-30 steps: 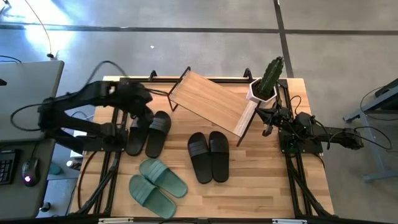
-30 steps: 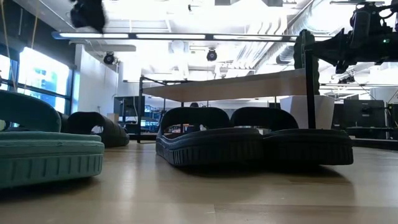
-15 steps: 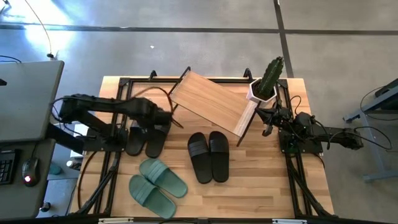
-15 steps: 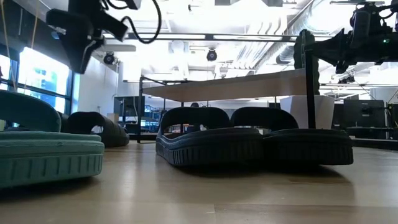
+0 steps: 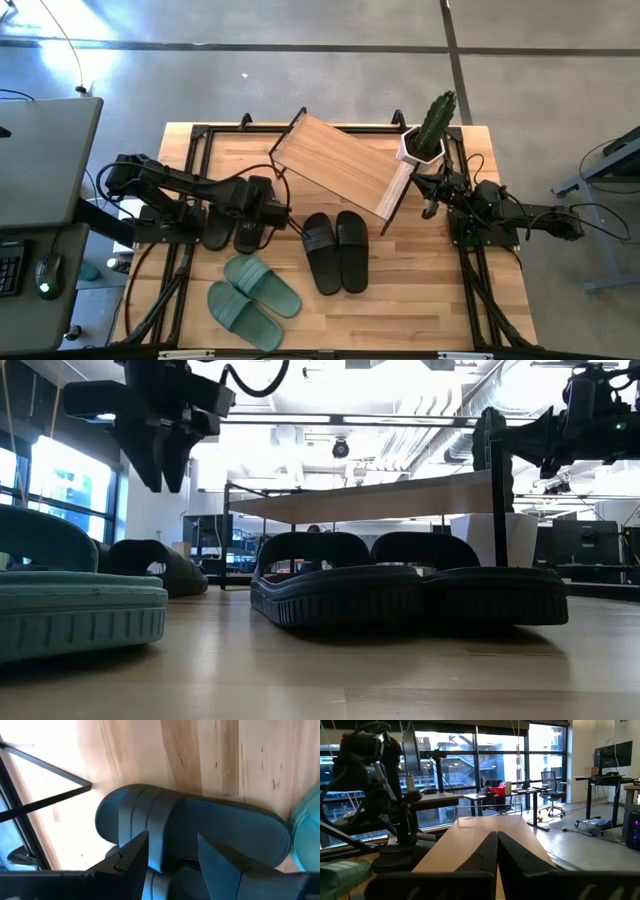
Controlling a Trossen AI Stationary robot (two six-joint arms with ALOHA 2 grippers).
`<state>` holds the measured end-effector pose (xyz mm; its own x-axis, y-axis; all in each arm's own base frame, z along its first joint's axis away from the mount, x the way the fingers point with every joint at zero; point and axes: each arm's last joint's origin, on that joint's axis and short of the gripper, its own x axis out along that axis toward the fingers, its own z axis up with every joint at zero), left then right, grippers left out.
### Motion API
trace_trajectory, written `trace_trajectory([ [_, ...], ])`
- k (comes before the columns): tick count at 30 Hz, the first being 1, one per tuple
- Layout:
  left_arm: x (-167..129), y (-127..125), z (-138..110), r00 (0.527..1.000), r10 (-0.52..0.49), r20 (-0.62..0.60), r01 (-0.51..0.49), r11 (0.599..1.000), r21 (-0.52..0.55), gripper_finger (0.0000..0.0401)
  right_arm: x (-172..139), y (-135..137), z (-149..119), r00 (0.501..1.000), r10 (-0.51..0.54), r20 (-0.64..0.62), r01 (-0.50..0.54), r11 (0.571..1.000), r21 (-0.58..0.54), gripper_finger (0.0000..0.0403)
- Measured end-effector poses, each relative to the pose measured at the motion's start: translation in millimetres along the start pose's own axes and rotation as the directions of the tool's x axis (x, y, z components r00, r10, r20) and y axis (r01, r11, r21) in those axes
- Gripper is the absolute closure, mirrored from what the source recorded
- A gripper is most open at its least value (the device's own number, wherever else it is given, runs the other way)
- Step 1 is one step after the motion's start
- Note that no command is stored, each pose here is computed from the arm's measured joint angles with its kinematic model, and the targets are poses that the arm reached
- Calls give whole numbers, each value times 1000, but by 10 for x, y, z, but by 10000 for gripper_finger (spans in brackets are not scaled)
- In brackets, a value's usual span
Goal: Pick and place slides into the shelf
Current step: Put the black slide on the shelf
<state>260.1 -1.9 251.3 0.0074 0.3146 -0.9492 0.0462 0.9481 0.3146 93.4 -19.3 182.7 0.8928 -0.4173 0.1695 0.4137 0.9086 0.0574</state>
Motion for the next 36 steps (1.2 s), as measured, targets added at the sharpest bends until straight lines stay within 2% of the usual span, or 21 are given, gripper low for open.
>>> trace_trajectory([
  [4, 44, -11, -15, 1000, 8, -11, -9, 1000, -17, 247, 0, 0, -1, 1000, 0, -1, 0, 1000, 0, 402],
  [9, 277, -80, -113, 997, 39, -73, -42, 998, -48, 247, 0, 0, -2, 1000, 0, -1, 0, 1000, 0, 402],
  [14, 516, -123, -264, 974, 170, -150, -181, 981, -65, 247, 0, 0, -1, 1000, 0, -1, 0, 1000, 0, 402],
  [16, 594, -142, -298, 969, 195, -154, -208, 976, -71, 247, 0, 0, -1, 1000, 0, -1, 0, 1000, 0, 402],
  [20, 713, -177, -337, 966, 216, -144, -229, 970, -85, 247, 0, 0, -2, 1000, 0, -1, 0, 1000, 0, 402],
  [27, 794, -171, -309, 946, 313, -82, -321, 939, -120, 247, 0, 0, -1, 1000, 0, -1, 0, 1000, 0, 402],
  [36, 859, -200, -245, 960, 279, 0, -275, 946, -172, 248, 0, 0, -1, 1000, -1, -1, 1, 1000, 0, 402],
])
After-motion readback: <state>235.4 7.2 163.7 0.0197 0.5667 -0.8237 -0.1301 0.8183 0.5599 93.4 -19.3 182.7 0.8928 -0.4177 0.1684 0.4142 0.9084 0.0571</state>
